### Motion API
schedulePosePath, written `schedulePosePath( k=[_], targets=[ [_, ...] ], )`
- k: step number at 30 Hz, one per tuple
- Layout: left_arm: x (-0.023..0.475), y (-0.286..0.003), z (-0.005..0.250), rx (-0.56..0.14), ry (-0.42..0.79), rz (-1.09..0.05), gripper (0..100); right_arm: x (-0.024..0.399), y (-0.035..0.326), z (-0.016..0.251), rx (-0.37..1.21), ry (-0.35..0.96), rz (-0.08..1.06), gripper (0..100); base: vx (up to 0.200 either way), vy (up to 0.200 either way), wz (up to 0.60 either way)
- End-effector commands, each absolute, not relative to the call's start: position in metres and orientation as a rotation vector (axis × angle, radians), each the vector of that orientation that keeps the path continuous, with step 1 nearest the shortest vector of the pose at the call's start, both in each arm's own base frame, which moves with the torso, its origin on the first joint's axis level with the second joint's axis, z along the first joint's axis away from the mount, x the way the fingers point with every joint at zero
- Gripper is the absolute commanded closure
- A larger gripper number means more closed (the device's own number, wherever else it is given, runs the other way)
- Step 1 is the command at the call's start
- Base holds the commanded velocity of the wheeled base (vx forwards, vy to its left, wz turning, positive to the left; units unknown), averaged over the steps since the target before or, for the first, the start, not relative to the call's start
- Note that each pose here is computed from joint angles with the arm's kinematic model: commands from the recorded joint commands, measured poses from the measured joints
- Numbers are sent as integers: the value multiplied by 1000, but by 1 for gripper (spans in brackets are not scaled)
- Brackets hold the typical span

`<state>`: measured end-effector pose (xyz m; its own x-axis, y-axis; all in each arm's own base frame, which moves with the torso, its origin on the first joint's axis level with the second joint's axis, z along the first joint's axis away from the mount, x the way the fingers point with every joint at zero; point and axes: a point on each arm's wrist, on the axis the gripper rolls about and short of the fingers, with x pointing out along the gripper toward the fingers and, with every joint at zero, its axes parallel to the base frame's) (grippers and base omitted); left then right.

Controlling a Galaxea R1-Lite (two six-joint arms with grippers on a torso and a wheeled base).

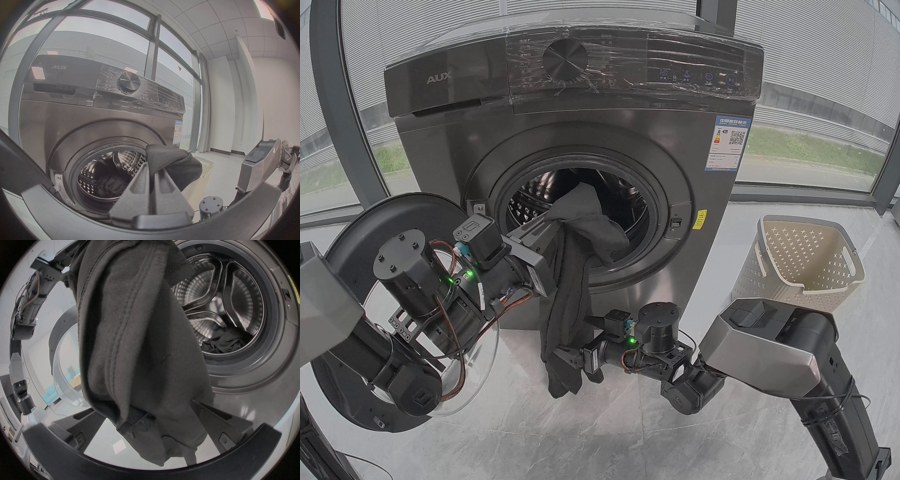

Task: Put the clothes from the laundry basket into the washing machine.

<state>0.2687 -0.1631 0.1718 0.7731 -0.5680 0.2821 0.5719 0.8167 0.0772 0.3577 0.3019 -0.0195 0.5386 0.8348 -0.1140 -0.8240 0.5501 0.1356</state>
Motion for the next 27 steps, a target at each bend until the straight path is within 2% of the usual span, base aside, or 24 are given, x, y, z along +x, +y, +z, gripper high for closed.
schedulePosePath(
  k=[1,10,11,18,20,27],
  targets=[
    [269,-163,172,-13,-301,-617,100,359,307,-20,92,166,991,0,0,0,0],
    [269,-162,171,-12,-299,-614,100,365,307,-26,98,158,969,0,0,0,0],
    [268,-162,171,-14,-299,-614,100,365,306,-26,98,156,964,100,0,0,0],
    [269,-160,169,-10,-290,-610,100,360,292,-26,80,174,943,100,0,0,0],
    [269,-159,169,-11,-290,-607,100,359,285,-20,76,167,933,100,0,0,0],
    [271,-156,169,-19,-285,-598,100,360,225,17,20,105,825,100,0,0,0]
  ],
)
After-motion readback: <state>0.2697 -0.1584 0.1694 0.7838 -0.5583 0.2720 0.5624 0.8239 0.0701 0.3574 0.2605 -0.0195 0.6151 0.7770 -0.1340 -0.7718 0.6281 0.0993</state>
